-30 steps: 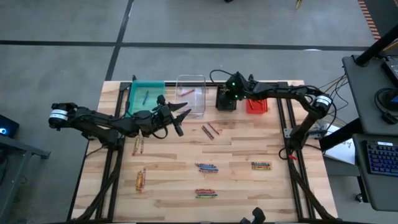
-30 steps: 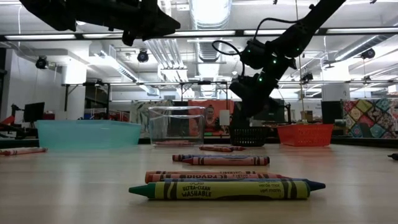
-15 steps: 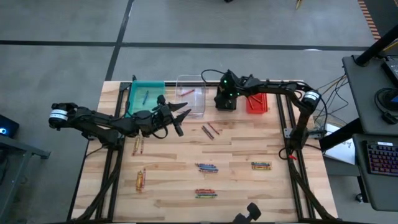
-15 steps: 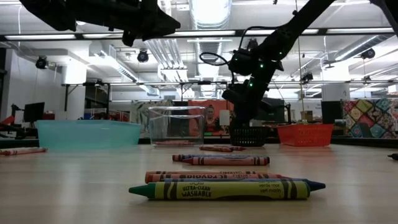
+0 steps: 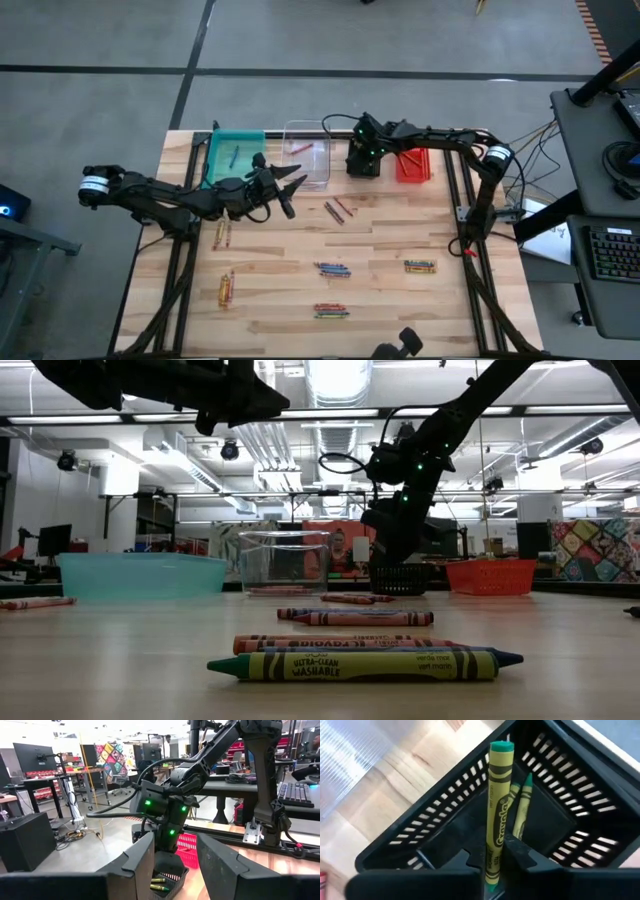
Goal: Sort crayons
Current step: Put the green crayon into the black bin
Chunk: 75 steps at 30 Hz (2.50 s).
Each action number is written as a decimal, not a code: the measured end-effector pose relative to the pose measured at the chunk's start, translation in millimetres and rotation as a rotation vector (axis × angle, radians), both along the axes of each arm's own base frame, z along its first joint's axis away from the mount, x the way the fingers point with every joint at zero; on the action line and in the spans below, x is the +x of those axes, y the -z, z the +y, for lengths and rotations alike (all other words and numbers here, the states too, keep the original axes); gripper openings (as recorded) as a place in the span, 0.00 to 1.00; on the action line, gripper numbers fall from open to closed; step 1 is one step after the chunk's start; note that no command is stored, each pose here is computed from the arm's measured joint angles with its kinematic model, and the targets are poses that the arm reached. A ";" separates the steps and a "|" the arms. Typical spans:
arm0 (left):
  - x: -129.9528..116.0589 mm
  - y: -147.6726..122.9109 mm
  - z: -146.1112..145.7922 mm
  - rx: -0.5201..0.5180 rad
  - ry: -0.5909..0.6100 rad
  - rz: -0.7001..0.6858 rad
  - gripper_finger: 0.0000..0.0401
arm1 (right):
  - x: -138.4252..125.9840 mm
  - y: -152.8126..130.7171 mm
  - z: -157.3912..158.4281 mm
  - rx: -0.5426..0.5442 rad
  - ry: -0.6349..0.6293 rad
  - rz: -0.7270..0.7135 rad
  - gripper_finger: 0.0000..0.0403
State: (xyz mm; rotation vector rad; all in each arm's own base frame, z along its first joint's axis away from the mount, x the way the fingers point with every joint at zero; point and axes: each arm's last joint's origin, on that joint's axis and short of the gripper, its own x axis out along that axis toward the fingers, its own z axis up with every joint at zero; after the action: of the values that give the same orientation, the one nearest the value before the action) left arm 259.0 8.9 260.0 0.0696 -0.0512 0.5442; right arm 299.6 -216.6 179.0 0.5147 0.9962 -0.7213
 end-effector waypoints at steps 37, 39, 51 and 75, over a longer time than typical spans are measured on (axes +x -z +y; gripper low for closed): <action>5.8 -2.1 -2.3 -0.028 0.082 0.073 0.32 | -26.9 -118.3 96.3 -0.092 -0.296 -0.135 0.25; 7.7 -4.2 -2.3 -0.038 0.081 0.102 0.32 | -30.2 -121.2 109.8 -0.034 -0.357 -0.135 0.24; 12.3 -14.3 -2.4 -0.035 0.080 0.161 0.32 | -39.7 -104.9 179.0 0.224 -0.494 0.120 0.21; 12.5 -15.3 -2.4 0.027 0.081 0.191 0.32 | -100.9 -10.2 282.1 0.230 -0.732 0.452 0.15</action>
State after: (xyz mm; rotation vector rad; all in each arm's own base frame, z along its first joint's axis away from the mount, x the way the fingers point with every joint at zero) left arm 271.5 6.5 275.4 0.1454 0.1247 0.4541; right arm 198.7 65.5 189.2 0.1475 1.5827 -0.0550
